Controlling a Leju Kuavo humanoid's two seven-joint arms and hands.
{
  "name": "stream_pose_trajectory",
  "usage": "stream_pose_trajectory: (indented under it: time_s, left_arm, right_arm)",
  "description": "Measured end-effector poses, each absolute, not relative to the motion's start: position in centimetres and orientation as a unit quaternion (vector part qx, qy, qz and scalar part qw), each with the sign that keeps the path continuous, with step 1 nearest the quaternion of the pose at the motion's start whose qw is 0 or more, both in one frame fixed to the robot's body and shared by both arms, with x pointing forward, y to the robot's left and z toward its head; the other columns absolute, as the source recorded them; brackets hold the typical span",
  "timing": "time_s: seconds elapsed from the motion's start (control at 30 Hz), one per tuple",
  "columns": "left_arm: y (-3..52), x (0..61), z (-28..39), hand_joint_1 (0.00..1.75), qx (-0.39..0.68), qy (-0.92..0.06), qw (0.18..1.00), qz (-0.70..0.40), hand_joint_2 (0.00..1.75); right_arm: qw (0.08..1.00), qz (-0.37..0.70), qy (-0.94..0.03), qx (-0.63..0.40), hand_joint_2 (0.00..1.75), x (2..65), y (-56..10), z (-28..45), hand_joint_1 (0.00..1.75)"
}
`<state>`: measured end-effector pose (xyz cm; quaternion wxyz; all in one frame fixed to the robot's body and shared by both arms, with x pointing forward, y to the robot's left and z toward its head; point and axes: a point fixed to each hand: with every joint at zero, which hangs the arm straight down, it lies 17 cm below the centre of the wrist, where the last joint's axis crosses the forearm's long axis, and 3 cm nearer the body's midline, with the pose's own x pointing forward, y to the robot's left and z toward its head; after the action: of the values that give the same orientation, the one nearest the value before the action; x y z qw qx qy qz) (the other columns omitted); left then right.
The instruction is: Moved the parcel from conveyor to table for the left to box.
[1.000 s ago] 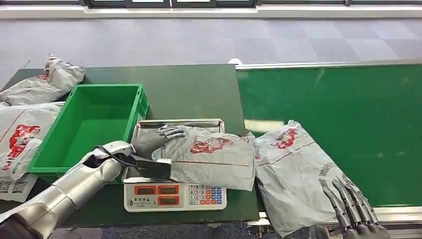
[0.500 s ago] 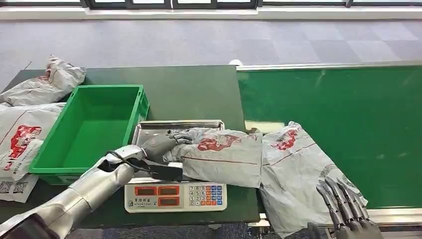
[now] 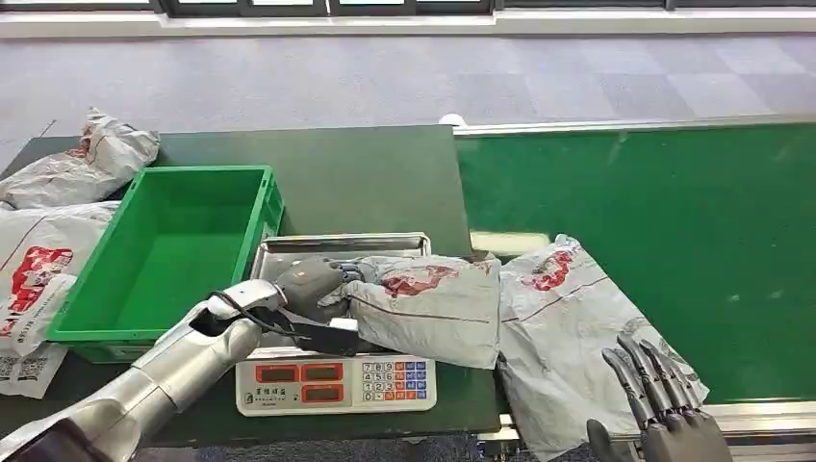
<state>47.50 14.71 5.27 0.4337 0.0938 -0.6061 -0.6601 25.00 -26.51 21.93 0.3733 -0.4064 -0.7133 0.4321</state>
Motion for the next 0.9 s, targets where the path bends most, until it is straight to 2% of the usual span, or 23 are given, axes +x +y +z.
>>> stream_pose_trajectory:
  time_s: [0.17, 0.3, 0.53, 0.7, 0.8, 0.9]
  left_arm:
    - [16.3, 49.4, 7.8, 1.75, 0.158, -0.632, 0.419, -0.632, 1.75]
    - [21.4, 53.9, 14.2, 1.75, 0.254, -0.650, 0.426, -0.575, 1.75]
    - [33.3, 59.6, 29.6, 1.75, 0.414, -0.647, 0.401, -0.499, 1.75]
    - [45.7, 58.9, 39.0, 1.75, 0.508, -0.623, 0.415, -0.427, 1.75]
    - [50.8, 57.3, 40.3, 1.75, 0.534, -0.608, 0.425, -0.405, 1.75]
    - [54.3, 55.0, 37.2, 1.75, 0.545, -0.582, 0.443, -0.411, 1.75]
  right_arm:
    - [0.379, 0.429, -0.712, -0.407, 1.75, 24.7, -26.7, 21.7, 0.00]
    - [0.389, 0.428, -0.705, -0.411, 1.75, 24.3, -27.0, 21.3, 0.00]
    - [0.405, 0.411, -0.703, -0.417, 1.75, 24.0, -27.7, 21.3, 0.00]
    - [0.403, 0.404, -0.710, -0.412, 1.75, 23.9, -27.4, 21.5, 0.00]
    - [0.401, 0.407, -0.711, -0.409, 1.75, 24.0, -27.2, 21.3, 0.00]
    - [0.398, 0.410, -0.712, -0.408, 1.75, 24.1, -27.0, 21.2, 0.00]
